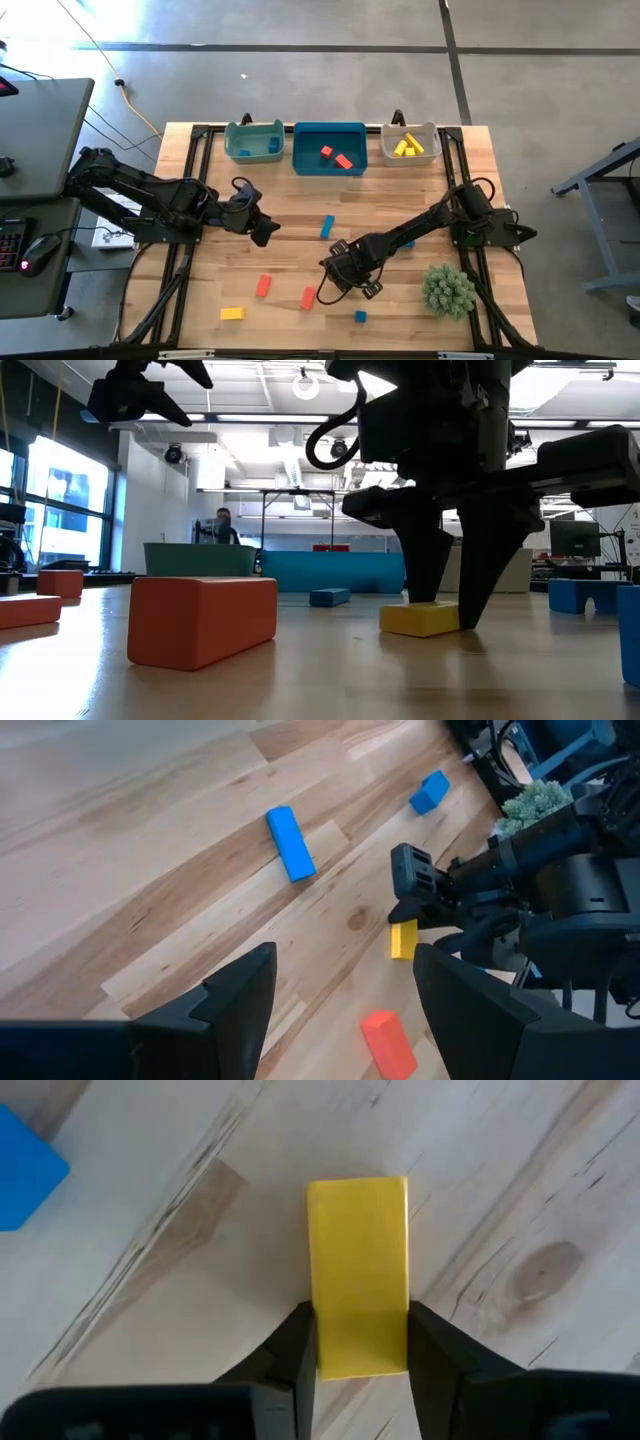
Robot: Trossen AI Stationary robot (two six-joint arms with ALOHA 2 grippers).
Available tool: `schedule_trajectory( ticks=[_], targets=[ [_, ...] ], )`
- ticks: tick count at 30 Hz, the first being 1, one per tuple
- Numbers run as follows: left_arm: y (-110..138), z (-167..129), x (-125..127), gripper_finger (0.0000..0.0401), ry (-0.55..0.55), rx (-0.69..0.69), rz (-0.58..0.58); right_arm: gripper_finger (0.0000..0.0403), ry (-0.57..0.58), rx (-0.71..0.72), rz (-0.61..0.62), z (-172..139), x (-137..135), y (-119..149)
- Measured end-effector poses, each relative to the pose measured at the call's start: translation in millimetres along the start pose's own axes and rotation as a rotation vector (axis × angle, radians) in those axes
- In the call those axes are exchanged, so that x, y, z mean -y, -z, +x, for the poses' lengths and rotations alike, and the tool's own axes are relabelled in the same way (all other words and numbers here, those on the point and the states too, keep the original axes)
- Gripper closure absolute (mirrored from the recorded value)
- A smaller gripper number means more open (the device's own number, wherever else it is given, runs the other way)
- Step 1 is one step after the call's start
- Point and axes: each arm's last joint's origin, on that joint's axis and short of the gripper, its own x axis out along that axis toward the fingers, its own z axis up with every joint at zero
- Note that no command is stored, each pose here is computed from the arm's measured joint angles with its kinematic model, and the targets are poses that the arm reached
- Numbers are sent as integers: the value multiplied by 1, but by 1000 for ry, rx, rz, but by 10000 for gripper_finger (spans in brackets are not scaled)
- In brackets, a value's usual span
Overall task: Sort & place blocks by color
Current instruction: Put the yellow block into the white bin
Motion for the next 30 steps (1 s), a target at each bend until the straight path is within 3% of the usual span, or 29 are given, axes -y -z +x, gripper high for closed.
schedule_trajectory(
  ticks=[9, 21, 30],
  targets=[
    [0, 0, 0, 174, 0, 0, -4, 311, -2, -11, -9, -9, 14, 9],
    [-1, 0, -1, 174, -20, 31, -33, 311, 124, 40, 66, -66, 60, 33],
    [-7, -1, -4, 174, -108, 239, -30, 311, 228, 71, 115, -106, 81, 54]
  ],
)
